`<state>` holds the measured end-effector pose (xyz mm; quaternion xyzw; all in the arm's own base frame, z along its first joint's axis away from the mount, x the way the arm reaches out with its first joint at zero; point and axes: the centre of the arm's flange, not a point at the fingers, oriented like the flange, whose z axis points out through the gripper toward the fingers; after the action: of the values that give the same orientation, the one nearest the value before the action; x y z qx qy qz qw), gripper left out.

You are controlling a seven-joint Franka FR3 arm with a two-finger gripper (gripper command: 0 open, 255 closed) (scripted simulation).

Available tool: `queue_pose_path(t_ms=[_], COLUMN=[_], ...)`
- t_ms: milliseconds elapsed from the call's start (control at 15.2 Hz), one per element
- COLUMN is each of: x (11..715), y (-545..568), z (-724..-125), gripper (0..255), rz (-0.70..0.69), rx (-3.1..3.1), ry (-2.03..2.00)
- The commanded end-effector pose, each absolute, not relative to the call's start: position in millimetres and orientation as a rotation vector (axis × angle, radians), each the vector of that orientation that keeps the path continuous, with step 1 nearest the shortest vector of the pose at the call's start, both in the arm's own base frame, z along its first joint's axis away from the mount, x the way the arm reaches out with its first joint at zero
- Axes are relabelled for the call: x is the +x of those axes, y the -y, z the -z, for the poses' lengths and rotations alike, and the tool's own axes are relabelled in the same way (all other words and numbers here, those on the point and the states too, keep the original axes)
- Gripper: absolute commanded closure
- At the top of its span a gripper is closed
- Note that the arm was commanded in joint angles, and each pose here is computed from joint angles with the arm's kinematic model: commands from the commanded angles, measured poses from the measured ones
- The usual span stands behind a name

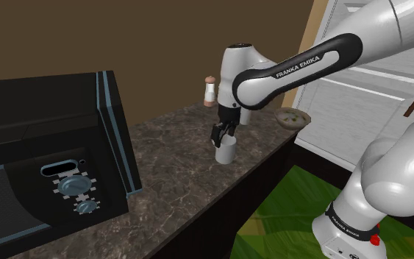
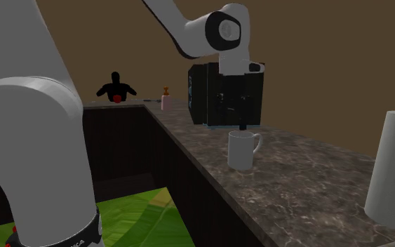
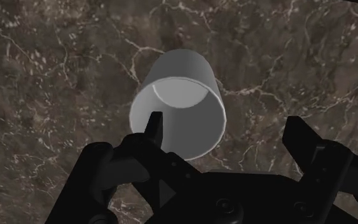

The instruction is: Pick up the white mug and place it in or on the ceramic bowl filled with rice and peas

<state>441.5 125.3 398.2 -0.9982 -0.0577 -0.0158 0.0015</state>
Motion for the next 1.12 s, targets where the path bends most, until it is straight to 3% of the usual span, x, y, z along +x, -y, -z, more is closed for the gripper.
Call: queue_pose_path(t_ms=[0,924,990,1056], x=[448,449,449,449], y=[-129,-129,-129,-129], z=[-385,-351,-351,-351], gripper=[0,0,255,255], rz=[0.062,0.061,0.061,0.061], rx=[-3.133,-3.133,-3.133,-3.133], ry=[0.193,0.193,0.193,0.193])
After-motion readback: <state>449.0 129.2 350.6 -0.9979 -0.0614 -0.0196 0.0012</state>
